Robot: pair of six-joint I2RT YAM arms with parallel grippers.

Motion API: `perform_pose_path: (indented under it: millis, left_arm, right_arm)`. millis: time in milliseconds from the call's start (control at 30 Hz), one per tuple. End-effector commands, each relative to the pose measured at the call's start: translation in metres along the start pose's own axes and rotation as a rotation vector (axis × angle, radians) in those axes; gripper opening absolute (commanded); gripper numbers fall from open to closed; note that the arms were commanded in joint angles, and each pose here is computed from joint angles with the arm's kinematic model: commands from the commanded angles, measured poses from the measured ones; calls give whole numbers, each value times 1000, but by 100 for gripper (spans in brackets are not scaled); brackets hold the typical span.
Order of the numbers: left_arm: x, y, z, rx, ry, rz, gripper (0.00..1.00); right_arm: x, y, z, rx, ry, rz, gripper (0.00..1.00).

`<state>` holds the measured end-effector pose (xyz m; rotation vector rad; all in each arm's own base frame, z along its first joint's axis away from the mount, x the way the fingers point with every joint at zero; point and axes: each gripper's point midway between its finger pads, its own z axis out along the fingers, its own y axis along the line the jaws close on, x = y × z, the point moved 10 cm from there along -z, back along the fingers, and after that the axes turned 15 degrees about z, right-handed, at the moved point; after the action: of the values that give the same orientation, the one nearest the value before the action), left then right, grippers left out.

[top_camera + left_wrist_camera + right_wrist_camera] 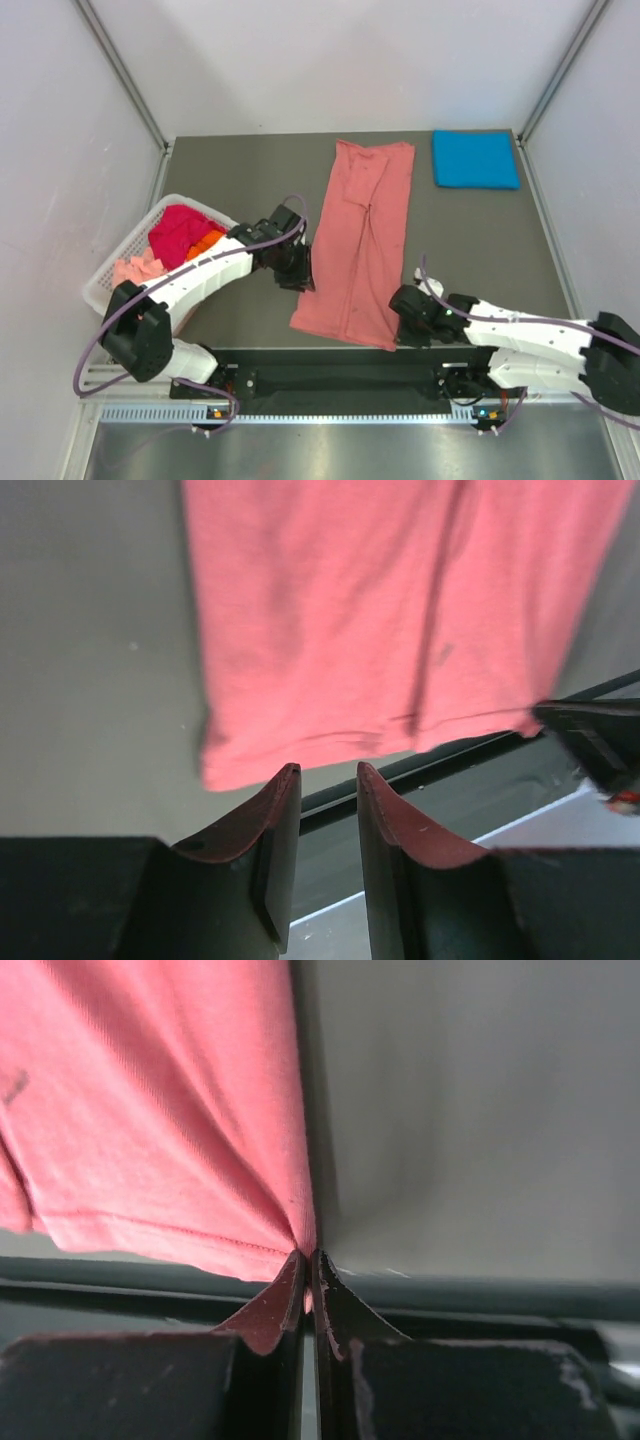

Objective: Fold and stack the t-shirts
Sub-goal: Fold the tshirt

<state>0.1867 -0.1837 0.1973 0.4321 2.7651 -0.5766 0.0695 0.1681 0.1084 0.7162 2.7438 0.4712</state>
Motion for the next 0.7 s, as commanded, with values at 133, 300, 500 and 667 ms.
perform_pose_path:
  millis: [133,300,500,667]
  left_arm:
    - [31,-9,30,-53,45,-34,34]
    - [30,-8,36,-44,38,-20,34]
    - [40,-6,50,49,83,-36,31]
    - [60,6,68,12,138,-91,25]
  right_arm:
    - [-8,-44,-39,69,-44,1,23]
    - [-14,-17,-64,-67,-57,11,28]
    - [-14,47,-59,-260,-24,-9,27]
    - [-10,94,-35,-276,19,-47,27]
